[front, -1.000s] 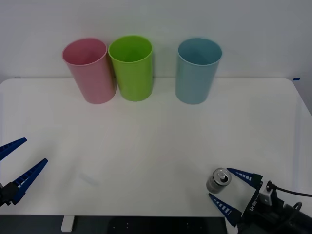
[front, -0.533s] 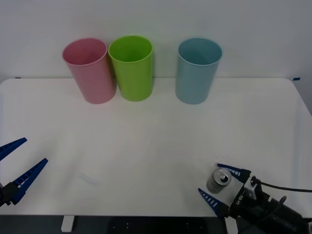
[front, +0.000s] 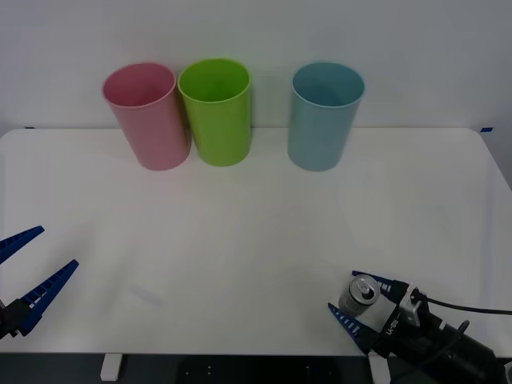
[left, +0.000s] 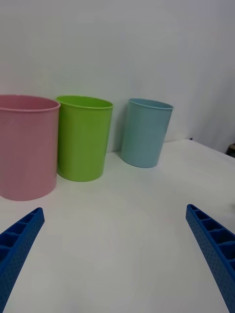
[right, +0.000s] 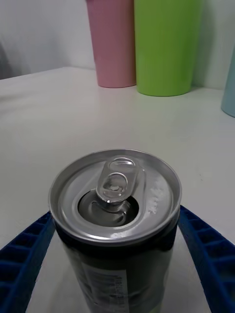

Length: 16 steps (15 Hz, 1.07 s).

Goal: Grasp the object on the table and drop it into the matching bin: aluminum can to the light blue bin, PET bottle to the pink bin.

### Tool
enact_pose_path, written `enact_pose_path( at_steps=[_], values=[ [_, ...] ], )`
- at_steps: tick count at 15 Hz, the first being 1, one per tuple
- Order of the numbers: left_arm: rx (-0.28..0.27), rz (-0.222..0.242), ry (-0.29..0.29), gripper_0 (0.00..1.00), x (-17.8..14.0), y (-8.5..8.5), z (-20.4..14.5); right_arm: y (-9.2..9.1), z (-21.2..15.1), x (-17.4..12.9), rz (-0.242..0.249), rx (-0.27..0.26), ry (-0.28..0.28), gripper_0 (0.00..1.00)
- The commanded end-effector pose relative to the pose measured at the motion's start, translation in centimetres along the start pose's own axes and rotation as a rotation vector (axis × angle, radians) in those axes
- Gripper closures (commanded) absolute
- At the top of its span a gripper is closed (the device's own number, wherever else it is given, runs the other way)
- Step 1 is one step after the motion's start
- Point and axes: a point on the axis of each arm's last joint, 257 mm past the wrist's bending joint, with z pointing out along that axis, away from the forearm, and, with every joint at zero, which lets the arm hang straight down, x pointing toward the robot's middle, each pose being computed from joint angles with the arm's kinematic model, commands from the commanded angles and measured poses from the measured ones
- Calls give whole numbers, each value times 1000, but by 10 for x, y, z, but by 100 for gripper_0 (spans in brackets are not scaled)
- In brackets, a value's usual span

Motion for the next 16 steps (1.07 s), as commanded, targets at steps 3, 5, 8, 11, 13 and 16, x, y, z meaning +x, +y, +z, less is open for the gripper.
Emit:
enact_pose_path(
  at_steps=[3,5,8,11,13,16],
  values=[
    [0,0,0,0,0,0,0,-2,1,-3,1,5,-10,100],
    [0,0,0,0,0,0,0,-4,1,-5,1,6,-14,100],
    [0,0,0,0,0,0,0,-5,2,-7,5,10,-20,100],
    [0,0,0,0,0,0,0,-10,1,-11,9,17,-29,100],
    [0,0,0,0,0,0,0,-16,0,-15,10,23,-37,100],
    [0,0,0,0,0,0,0,-22,-1,-26,41,29,-54,100]
  ],
)
